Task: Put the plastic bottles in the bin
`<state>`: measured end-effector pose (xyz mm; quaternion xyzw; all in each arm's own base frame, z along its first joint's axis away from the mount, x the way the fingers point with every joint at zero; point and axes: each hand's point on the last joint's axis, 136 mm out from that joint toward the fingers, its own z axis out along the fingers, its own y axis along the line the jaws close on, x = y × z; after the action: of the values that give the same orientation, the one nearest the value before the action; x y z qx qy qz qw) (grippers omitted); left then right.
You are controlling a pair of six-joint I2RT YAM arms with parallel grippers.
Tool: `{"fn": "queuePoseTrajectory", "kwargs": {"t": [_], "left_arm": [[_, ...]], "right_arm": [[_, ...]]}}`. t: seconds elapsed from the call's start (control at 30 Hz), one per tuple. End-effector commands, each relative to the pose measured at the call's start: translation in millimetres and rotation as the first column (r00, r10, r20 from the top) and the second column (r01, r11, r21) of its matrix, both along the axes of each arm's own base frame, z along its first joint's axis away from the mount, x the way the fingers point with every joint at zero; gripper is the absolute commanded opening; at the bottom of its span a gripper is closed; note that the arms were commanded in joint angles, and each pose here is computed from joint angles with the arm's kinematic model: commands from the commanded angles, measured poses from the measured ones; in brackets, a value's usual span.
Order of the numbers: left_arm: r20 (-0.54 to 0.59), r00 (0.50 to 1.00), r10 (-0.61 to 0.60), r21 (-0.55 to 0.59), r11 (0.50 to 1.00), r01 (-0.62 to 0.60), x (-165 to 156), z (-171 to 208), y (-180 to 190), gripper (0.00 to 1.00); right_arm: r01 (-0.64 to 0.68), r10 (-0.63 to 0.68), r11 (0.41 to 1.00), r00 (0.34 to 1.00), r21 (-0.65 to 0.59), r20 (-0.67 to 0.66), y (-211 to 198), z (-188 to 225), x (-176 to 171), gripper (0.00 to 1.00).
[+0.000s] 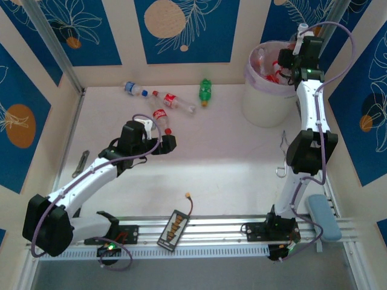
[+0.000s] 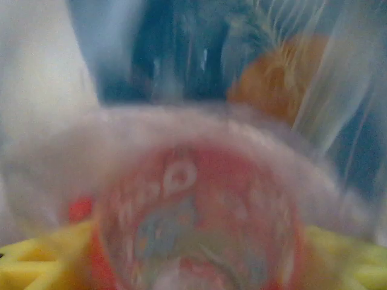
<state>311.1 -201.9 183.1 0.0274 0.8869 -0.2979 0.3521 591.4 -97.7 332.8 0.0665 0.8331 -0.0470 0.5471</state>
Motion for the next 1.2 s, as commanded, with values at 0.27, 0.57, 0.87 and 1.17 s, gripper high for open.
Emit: {"fn": "queuePoseTrajectory", "kwargs": {"t": [0.27, 0.57, 0.87, 1.17], "left_arm": [[0.01, 1.0, 0.003, 0.009, 1.0, -0.003, 6, -1, 0, 1.0], [0.01, 1.0, 0.001, 0.016, 1.0, -0.002, 4, -5, 2, 1.0], [0.013, 1.0, 0.02, 0.037, 0.999, -0.021, 4, -6, 7, 1.0], [-0.01, 0.995, 0.102, 0.071, 0.992, -0.101, 29, -11, 11, 1.0]], "right_arm": [[-0.049, 0.048, 0.999, 0.996, -0.013, -0.071, 26, 15, -15, 0.79], [-0.079, 0.079, 0.991, 0.997, -0.104, -0.003, 53, 58, -27, 0.78], [-0.071, 0.074, 0.993, 0.997, -0.099, 0.031, 61, 81, -43, 0.77], [-0.097, 0.101, 0.994, 0.988, -0.04, 0.115, 78, 99, -84, 0.76]]}}
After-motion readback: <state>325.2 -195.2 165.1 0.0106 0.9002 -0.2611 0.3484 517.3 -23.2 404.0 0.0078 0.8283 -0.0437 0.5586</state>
